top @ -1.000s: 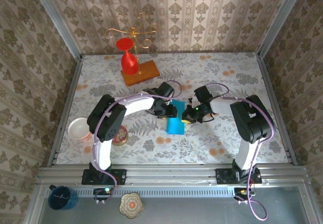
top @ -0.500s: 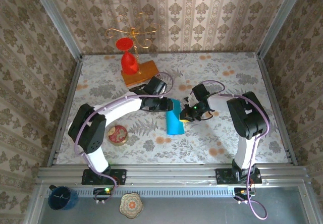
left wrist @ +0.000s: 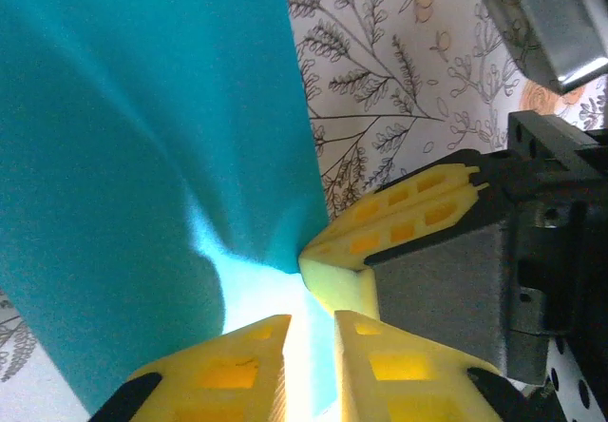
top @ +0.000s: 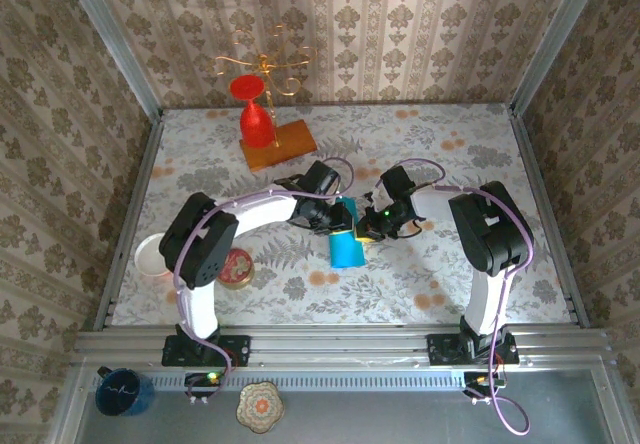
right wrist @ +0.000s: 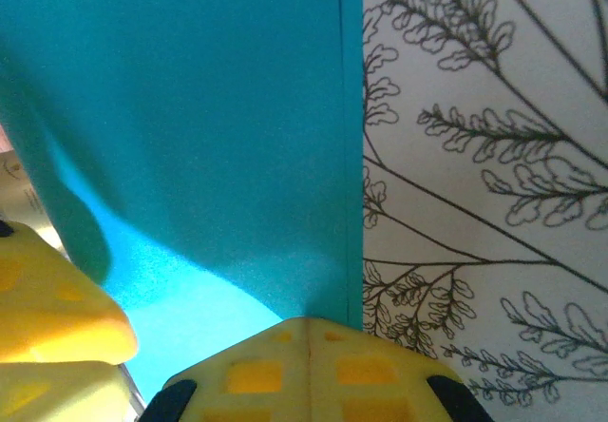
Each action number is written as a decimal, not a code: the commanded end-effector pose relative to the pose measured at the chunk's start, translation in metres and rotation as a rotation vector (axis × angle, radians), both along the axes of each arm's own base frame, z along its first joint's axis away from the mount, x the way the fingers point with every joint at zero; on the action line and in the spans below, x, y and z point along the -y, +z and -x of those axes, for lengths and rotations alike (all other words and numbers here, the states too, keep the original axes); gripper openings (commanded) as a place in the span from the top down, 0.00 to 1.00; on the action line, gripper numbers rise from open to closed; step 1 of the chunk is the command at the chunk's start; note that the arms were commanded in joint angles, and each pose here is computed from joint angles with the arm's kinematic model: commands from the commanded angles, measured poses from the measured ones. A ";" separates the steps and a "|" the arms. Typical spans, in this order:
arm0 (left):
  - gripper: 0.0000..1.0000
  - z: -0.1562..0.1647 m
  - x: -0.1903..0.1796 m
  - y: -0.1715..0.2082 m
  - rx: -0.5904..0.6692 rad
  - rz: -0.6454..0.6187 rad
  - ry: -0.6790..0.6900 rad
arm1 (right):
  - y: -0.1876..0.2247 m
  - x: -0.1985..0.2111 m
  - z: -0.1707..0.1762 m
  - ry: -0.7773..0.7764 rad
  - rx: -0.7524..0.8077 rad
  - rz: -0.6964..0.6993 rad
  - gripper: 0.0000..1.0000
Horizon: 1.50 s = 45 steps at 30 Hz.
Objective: Fold a paper plane with a square sheet of paper (pick it up from the middle)
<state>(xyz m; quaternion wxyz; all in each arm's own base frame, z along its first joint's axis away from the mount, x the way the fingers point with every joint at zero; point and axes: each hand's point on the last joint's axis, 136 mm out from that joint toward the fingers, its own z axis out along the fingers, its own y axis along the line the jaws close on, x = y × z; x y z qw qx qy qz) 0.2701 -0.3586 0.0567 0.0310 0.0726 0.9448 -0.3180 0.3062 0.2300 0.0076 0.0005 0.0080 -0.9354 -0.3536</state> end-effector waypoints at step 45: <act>0.86 -0.031 -0.018 -0.018 0.066 0.143 0.080 | -0.088 0.064 0.066 -0.102 -0.298 0.334 0.94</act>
